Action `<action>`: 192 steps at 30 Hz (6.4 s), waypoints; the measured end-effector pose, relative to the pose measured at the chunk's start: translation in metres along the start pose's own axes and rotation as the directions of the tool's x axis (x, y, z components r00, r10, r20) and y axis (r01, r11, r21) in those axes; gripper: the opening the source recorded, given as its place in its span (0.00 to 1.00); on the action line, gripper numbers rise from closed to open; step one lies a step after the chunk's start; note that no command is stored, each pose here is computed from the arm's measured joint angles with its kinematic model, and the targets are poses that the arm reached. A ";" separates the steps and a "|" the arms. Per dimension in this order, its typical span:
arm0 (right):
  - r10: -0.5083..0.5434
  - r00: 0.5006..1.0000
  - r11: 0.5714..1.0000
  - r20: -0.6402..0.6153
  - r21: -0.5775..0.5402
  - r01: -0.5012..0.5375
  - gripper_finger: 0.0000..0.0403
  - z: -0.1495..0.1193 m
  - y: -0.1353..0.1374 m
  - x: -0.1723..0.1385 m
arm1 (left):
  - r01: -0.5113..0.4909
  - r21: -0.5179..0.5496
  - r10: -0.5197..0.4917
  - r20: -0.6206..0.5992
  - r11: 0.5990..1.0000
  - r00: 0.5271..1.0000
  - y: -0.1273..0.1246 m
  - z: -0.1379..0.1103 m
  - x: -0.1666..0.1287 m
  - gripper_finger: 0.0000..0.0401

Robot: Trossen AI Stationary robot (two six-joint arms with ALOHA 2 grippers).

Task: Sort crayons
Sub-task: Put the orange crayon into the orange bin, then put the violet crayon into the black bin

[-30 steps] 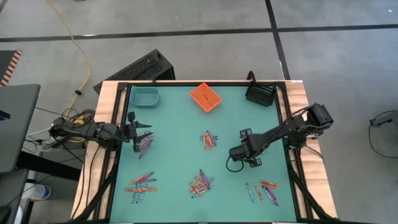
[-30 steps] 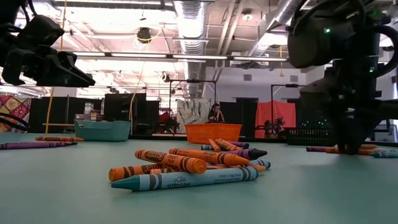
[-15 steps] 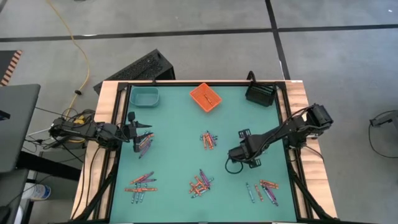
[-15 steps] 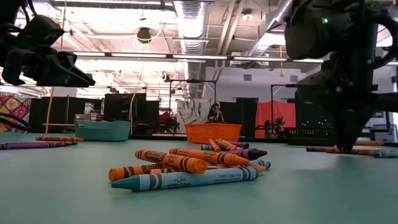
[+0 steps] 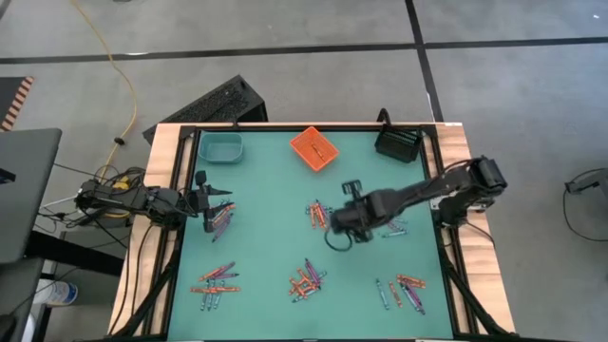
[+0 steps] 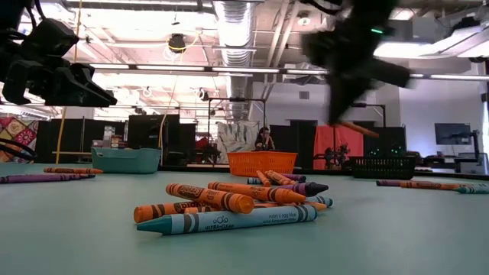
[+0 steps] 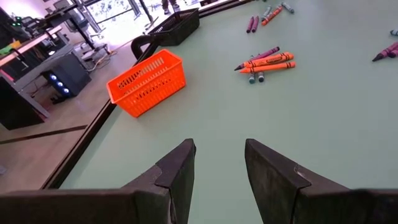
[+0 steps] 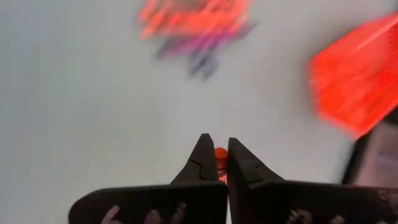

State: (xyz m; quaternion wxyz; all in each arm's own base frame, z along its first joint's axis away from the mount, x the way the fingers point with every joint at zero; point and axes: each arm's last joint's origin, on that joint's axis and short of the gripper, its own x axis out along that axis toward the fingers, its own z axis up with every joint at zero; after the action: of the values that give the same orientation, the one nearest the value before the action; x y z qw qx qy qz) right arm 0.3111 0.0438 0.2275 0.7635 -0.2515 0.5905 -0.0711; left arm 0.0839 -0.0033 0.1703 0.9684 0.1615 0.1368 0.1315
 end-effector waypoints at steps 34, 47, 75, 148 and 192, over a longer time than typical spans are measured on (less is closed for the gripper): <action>-0.186 0.852 0.773 0.490 0.608 -0.181 0.05 -0.016 -0.209 0.144 | -0.001 0.001 0.001 -0.001 1.000 1.000 0.000 0.000 0.000 0.33; -0.167 0.845 0.758 0.507 0.615 -0.219 0.05 -0.015 -0.209 0.149 | 0.000 0.000 0.000 0.000 1.000 1.000 0.000 0.000 0.000 0.33; -0.090 0.881 0.706 0.465 0.653 -0.273 0.12 -0.023 -0.204 0.153 | 0.050 0.154 -0.054 0.021 0.987 0.998 -0.001 0.001 0.000 0.33; 0.247 0.915 0.941 0.319 0.146 -0.305 0.46 -0.012 -0.027 -0.080 | 0.062 -0.351 -0.329 -0.782 0.934 0.530 -0.169 0.092 0.049 0.33; 0.250 0.918 0.934 0.307 0.172 -0.312 0.46 -0.013 -0.025 -0.081 | 0.092 -0.306 -0.311 -0.817 0.948 0.486 -0.166 0.063 0.080 0.01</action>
State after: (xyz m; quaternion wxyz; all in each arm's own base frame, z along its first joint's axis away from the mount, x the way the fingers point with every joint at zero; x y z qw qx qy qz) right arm 0.2804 0.0511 0.3068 0.8643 -0.0860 0.4953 0.0121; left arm 0.2127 -0.1483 0.1521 0.7936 -0.0503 0.5991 0.0932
